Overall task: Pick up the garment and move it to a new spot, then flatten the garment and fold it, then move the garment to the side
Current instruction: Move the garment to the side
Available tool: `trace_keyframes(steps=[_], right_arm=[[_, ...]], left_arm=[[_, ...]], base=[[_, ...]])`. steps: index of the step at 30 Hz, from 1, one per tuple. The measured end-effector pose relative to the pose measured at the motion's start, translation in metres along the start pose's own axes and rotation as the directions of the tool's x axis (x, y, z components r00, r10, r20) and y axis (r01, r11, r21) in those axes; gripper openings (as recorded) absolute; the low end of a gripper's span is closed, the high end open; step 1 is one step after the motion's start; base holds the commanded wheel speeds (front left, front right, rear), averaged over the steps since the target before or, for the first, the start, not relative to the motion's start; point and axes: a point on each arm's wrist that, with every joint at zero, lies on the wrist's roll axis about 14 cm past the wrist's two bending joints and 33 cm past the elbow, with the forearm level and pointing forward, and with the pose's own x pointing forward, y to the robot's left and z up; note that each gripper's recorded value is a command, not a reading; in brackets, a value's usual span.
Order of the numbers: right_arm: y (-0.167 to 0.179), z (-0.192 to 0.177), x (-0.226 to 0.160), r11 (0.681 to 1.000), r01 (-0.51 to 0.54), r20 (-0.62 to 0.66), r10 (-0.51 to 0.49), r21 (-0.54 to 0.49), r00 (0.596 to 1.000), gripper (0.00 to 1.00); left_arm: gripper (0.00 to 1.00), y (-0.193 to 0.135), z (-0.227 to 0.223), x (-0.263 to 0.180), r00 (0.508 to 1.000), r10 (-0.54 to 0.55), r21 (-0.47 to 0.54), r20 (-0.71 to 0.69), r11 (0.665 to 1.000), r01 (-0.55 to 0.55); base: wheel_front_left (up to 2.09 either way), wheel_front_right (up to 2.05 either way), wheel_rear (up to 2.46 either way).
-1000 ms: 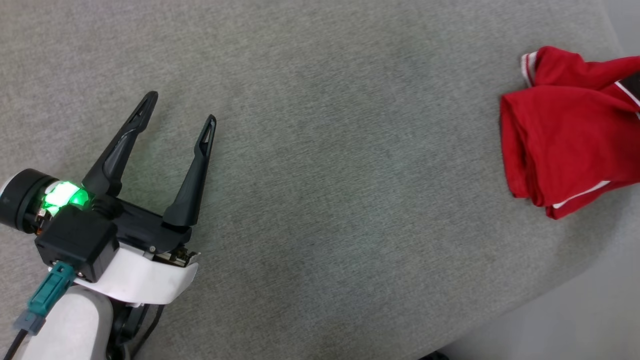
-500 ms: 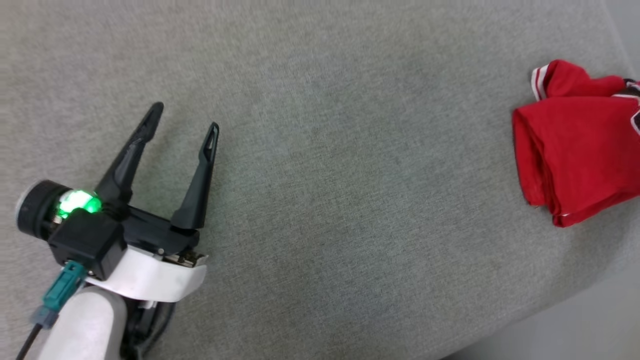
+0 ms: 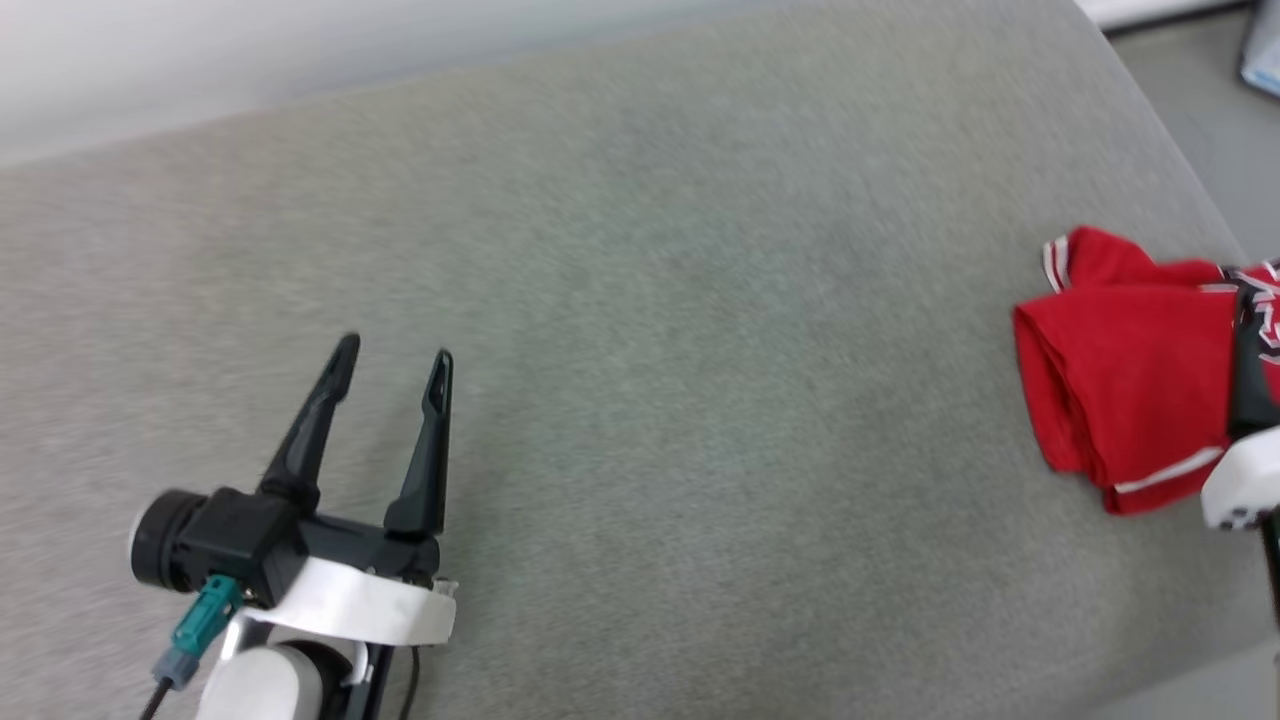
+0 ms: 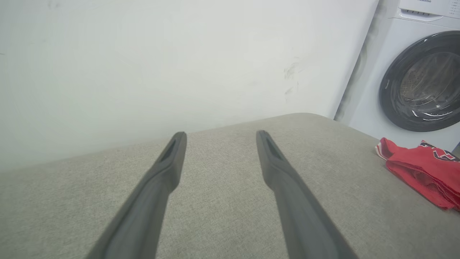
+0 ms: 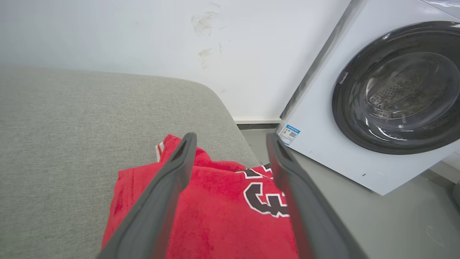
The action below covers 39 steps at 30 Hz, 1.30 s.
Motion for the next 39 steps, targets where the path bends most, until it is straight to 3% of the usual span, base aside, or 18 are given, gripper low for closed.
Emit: trace_keyframes(steps=[9,19,24,28,39], right_arm=[[0.079,0.031,-0.018,0.973,-0.202,0.095,0.192,0.112,0.977,1.0],[0.162,0.084,-0.049,0.882,-0.434,0.248,0.386,0.182,0.889,1.0],[0.175,0.097,-0.076,0.847,-0.489,0.292,0.423,0.209,0.858,1.0],[0.174,0.094,-0.097,0.836,-0.501,0.286,0.436,0.223,0.853,1.0],[0.162,0.091,-0.122,0.83,-0.492,0.29,0.418,0.263,0.861,1.0]], left_arm=[[1.0,0.03,0.023,-0.045,0.986,0.168,0.035,0.015,0.985,-0.169],[1.0,0.069,0.042,-0.108,0.933,0.358,0.106,0.029,0.927,-0.359],[1.0,0.075,0.048,-0.138,0.913,0.407,0.138,0.035,0.902,-0.408],[1.0,0.072,0.051,-0.154,0.906,0.421,0.142,0.039,0.895,-0.422],[1.0,0.063,0.045,-0.164,0.91,0.415,0.148,0.022,0.898,-0.413]], base=[[0.0,0.0,0.0],[0.0,0.0,0.0],[0.0,0.0,0.0],[0.0,0.0,0.0],[0.0,0.0,0.0]])
